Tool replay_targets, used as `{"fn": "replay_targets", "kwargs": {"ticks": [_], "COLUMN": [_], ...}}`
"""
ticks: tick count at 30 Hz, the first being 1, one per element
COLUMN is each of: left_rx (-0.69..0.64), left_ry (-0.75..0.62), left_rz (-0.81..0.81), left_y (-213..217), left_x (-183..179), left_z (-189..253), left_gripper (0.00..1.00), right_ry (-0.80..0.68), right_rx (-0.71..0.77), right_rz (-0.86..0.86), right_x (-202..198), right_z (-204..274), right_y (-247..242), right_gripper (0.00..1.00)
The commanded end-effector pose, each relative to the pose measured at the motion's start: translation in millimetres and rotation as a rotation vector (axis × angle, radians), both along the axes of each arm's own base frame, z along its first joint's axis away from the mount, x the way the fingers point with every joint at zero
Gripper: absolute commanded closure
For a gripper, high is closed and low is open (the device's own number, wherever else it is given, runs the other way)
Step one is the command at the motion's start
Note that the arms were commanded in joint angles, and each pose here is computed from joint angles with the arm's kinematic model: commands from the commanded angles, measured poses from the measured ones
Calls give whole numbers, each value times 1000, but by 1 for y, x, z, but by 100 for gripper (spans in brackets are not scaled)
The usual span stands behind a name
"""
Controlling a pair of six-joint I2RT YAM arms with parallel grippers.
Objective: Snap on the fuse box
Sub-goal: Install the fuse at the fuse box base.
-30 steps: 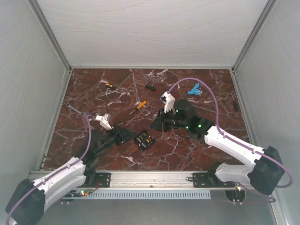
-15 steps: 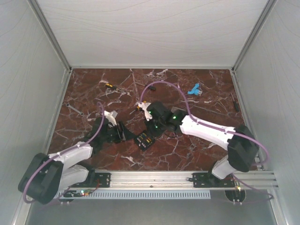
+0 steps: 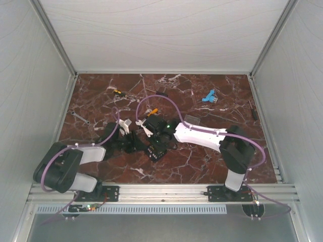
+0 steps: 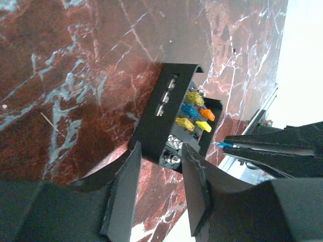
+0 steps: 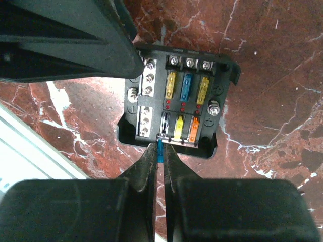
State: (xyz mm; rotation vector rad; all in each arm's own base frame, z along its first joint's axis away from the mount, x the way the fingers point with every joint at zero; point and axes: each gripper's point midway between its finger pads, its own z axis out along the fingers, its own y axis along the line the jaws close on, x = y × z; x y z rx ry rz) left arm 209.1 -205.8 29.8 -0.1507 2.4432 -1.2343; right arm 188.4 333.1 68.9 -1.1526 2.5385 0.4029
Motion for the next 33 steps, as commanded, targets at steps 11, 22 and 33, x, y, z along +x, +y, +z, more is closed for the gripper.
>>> {"fn": "replay_targets", "kwargs": {"ticks": [11,22,33], "left_rx": [-109,-116,-132], "left_ry": [17,32,38], "left_rz": [-56,-54,-52], "left_y": [-9,-9,-8], "left_x": [6,5,3], "left_z": [6,4,5], "left_gripper": [67,67,67], "right_ry": [-9,-46,-31], "right_rx": [-102,-141,-161], "right_rz": [24,17,24], "right_x": [4,6,3], "right_z": [-16,-5,-17], "right_y": [7,0,0], "right_gripper": [100,100,100]}}
